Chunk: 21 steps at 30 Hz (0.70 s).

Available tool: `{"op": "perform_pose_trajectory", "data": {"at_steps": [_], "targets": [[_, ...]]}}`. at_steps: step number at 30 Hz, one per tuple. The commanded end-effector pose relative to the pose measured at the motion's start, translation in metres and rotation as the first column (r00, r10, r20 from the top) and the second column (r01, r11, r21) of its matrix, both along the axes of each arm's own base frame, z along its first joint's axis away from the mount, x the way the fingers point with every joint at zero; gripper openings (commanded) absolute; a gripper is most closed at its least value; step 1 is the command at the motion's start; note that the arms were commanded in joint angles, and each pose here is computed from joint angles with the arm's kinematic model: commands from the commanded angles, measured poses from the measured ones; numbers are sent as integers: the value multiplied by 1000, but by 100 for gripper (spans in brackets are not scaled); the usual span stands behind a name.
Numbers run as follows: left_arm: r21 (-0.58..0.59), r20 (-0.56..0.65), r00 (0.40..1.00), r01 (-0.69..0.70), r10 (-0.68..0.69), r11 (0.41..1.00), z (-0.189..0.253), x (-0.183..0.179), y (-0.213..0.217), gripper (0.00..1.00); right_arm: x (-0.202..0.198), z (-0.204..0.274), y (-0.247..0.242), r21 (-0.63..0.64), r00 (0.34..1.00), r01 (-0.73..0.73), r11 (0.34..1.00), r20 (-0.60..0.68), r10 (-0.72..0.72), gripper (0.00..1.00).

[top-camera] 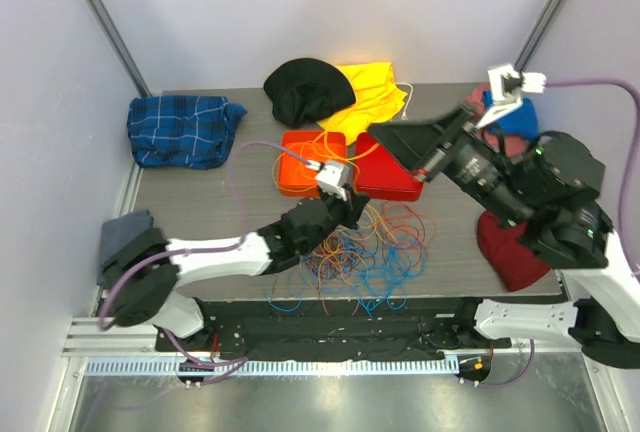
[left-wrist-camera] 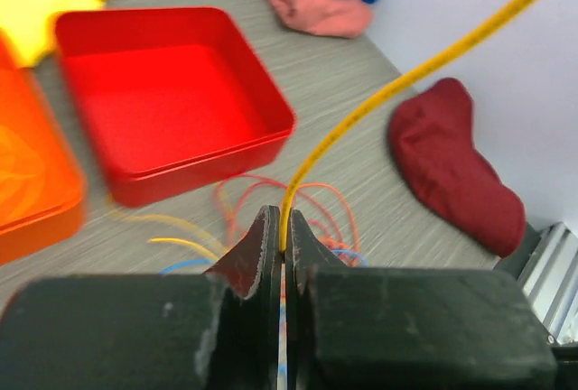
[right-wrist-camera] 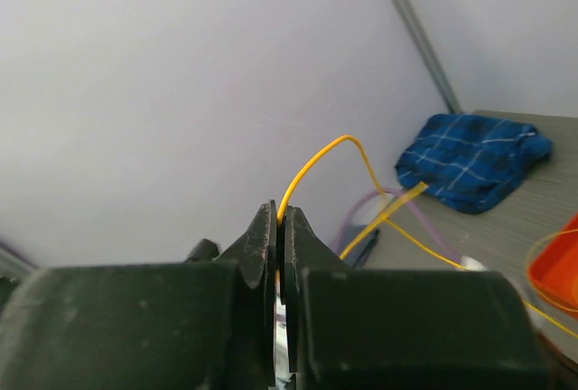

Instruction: Untangle the cables

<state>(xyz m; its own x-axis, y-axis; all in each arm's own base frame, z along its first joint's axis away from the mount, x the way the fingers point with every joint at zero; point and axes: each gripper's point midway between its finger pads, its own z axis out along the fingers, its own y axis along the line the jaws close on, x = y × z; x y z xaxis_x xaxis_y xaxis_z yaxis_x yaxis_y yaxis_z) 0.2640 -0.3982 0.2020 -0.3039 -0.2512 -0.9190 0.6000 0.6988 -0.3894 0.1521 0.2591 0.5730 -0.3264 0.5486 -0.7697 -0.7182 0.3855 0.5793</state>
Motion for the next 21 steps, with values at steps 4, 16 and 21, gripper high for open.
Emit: {"op": "perform_pose_trajectory", "data": {"at_steps": [4,16,21], "targets": [[46,-25,973,-226,228,973,102,10,103,0,28,-59,-77,-88,937,344,935,-23,-347,5],[202,120,945,-323,304,925,258,29,130,0,47,-175,-58,-319,909,362,876,-89,-408,70],[211,101,933,-360,346,909,265,53,131,0,47,-198,-67,-368,892,376,850,-103,-439,76]]}}
